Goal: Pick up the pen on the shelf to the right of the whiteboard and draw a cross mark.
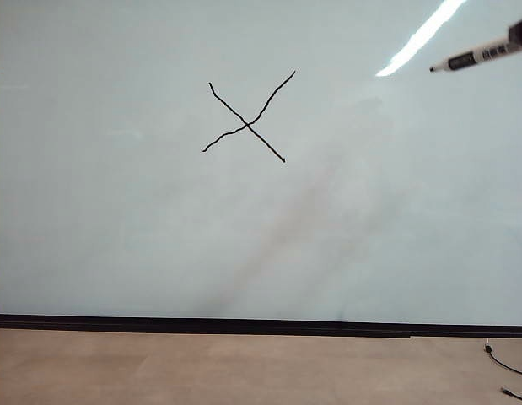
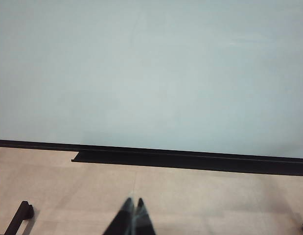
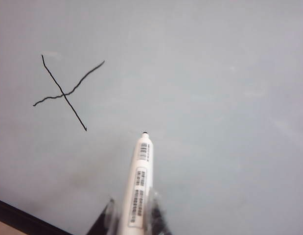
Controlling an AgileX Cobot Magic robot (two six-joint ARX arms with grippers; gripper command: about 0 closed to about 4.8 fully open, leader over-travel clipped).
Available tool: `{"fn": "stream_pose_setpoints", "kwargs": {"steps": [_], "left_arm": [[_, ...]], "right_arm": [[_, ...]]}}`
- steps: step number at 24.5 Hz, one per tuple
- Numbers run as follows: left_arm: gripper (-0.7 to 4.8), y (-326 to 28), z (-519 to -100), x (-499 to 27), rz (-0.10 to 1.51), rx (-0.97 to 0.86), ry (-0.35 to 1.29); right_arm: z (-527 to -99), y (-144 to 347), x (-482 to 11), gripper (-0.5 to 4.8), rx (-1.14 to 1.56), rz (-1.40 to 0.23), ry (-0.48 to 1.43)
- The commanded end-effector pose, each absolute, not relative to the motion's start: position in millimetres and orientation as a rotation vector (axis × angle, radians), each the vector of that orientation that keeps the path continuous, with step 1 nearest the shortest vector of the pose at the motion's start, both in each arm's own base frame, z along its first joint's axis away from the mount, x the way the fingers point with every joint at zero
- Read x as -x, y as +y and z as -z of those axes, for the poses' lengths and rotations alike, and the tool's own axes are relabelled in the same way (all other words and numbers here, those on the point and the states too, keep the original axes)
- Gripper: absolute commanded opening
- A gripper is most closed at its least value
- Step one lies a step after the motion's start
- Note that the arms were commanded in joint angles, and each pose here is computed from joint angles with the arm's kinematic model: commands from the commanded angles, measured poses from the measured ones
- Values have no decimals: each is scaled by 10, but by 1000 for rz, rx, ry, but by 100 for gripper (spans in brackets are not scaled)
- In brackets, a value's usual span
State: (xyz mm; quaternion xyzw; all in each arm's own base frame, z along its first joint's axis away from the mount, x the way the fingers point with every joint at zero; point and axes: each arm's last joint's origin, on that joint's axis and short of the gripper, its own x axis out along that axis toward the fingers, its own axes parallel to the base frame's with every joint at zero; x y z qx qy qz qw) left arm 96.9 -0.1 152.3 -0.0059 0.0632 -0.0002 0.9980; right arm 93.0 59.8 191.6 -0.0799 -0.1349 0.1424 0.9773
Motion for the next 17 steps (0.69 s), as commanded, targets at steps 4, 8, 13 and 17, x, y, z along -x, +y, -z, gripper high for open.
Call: {"fn": "stream_pose_setpoints", "kwargs": {"steps": [4, 8, 13, 17], "left_arm": [[-4, -3, -1541, -969, 5, 8, 115], [-4, -3, -1541, -969, 5, 8, 115], [-4, -3, -1541, -969, 5, 8, 115], [-4, -3, -1541, -969, 4, 8, 115]], "right_arm": [[-1878, 574, -905, -4, 156, -283, -241], [-1832, 567, -896, -4, 179, -289, -200], [-1807, 513, -884, -4, 181, -259, -179], [-1783, 431, -862, -4, 170, -242, -169]]}}
